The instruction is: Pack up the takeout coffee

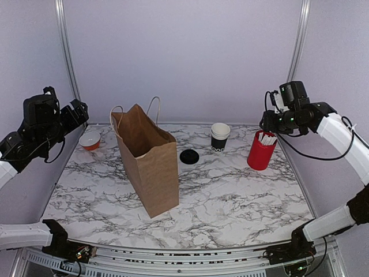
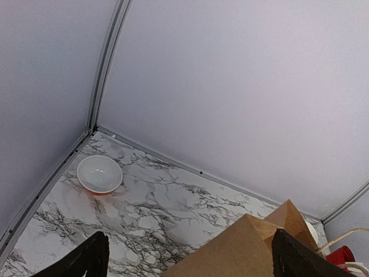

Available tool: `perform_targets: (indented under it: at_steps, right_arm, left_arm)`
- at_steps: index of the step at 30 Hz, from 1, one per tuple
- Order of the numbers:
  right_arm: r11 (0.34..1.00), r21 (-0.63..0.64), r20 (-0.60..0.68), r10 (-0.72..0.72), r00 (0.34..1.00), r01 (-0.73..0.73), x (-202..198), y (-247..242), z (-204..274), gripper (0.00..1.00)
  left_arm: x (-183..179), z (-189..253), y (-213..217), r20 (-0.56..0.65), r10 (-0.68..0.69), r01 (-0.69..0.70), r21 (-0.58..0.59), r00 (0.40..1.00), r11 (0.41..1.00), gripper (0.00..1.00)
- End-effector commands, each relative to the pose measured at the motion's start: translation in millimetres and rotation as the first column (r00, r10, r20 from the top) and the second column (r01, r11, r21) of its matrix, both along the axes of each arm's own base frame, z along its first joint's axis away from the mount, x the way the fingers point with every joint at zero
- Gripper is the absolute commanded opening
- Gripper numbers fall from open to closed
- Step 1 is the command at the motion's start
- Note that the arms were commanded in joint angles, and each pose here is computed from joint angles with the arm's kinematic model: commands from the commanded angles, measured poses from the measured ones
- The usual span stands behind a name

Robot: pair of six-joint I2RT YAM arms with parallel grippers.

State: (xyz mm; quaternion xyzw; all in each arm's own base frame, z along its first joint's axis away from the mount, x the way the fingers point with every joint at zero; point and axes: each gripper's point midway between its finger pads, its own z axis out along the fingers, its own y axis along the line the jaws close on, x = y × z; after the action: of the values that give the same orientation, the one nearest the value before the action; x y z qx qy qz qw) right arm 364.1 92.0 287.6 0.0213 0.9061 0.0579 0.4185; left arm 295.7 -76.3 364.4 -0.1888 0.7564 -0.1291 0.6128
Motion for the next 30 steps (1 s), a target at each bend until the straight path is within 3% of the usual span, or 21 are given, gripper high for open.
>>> perform_targets:
  at_steps: [1,14,30]
  right_arm:
    - [0.998,-0.056,-0.051,0.000,0.999,-0.002,13.4,-1.2,-11.0,0.48]
    - [0.992,-0.127,-0.090,0.007,0.996,-0.018,32.8,3.9,-30.8,0.41]
    - [0.970,-0.242,-0.111,-0.046,0.993,0.018,46.0,7.2,-43.5,0.18]
  left_arm:
    - [14.1,-32.3,12.4,-0.106,-0.022,0.017,-0.048,0.994,0.999,0.99]
    - [29.0,-93.0,45.1,-0.199,0.022,-0.033,-0.053,0.980,0.998,0.99]
    - [27.7,-113.2,54.8,-0.217,0.051,-0.057,-0.020,0.975,0.998,0.99]
